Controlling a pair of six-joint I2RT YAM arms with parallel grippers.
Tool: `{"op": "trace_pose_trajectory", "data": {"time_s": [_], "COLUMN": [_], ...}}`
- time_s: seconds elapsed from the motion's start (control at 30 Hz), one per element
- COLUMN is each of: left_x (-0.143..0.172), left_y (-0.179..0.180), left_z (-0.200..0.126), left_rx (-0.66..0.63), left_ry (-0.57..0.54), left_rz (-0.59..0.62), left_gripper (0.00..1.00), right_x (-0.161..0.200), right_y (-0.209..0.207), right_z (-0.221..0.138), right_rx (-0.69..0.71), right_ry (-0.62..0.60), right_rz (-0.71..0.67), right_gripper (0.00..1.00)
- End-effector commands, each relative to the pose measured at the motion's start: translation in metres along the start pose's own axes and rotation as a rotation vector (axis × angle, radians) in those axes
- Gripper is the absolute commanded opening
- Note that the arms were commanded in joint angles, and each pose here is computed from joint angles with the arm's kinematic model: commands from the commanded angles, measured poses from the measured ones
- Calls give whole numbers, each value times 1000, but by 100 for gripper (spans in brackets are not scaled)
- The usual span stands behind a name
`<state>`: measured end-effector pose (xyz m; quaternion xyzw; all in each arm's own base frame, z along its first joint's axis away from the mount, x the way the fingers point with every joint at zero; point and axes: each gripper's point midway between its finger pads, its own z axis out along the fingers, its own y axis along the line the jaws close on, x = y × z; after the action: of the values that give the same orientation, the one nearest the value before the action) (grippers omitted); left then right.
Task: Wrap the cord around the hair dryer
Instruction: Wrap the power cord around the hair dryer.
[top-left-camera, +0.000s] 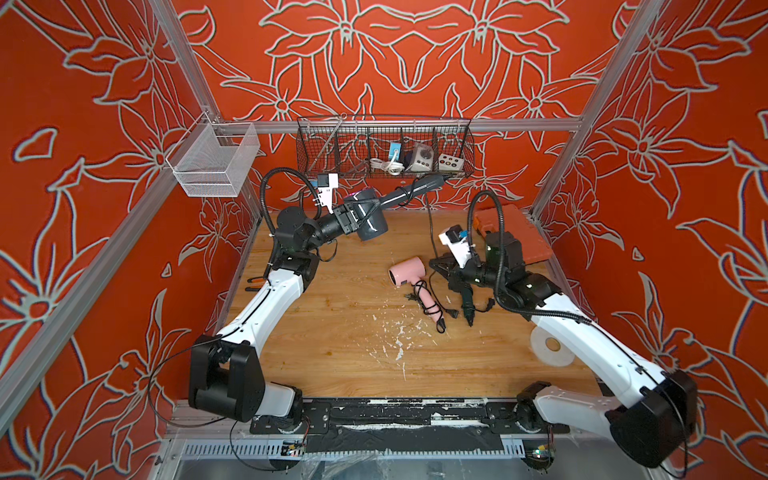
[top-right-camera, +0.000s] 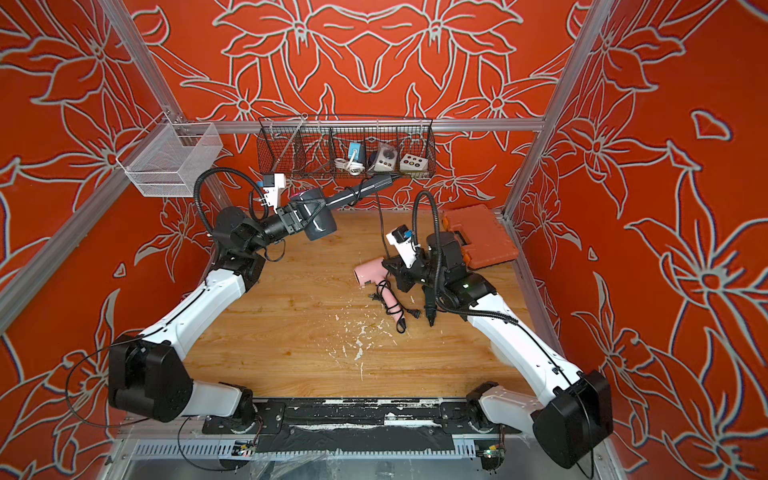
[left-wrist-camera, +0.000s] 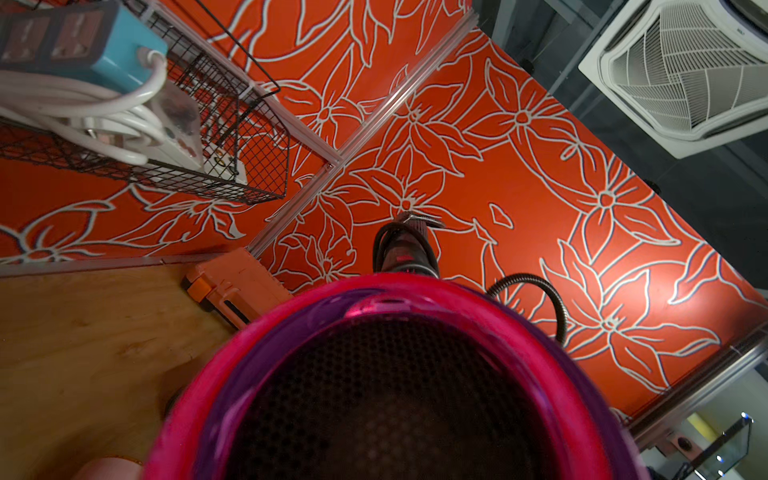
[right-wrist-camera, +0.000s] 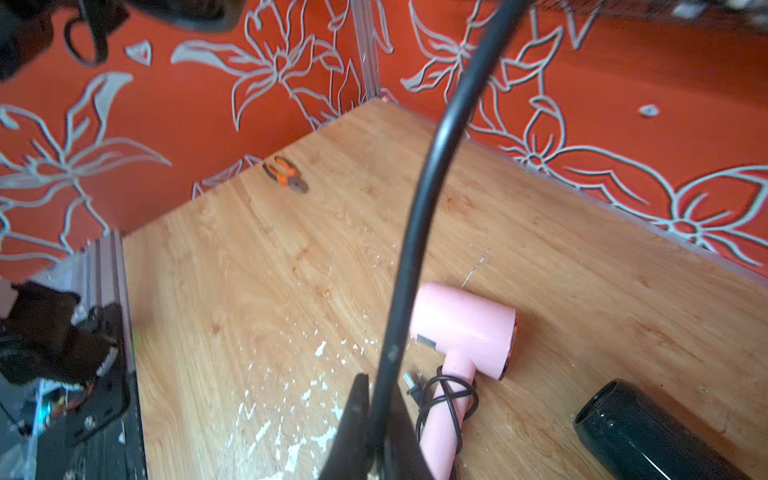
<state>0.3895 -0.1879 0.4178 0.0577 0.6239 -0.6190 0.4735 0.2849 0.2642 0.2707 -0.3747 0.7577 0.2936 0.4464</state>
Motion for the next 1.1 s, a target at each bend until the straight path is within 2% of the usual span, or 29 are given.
{"op": "trace_pose_trajectory", "data": {"time_s": [0.0,0.23,0.47,0.6,0.77,1.07], "left_x": [-43,-59,-54,-41,-16,45], "left_y": [-27,2,34,50,53,27], "left_z": [-6,-19,-21,-24,-35,-37], "left_rx": [61,-113,-209,-304,-446,-495], "left_ry": [-170,-197,-185,-115,8,304], "left_rz": [89,160,158,180,287,406], "left_gripper": [0,0,0,0,0,0], "right_x": [23,32,33,16,-13,-68], "right_y": [8,33,60,61,42,12], "right_z": [13,5,-19,-37,-59,-73], "right_rx": [24,53,55,105,231,436], "right_ry": [167,304,405,434,443,445], "right_rz": [-113,-289,-430,-518,-627,-825], "right_gripper": [0,0,0,0,0,0]}}
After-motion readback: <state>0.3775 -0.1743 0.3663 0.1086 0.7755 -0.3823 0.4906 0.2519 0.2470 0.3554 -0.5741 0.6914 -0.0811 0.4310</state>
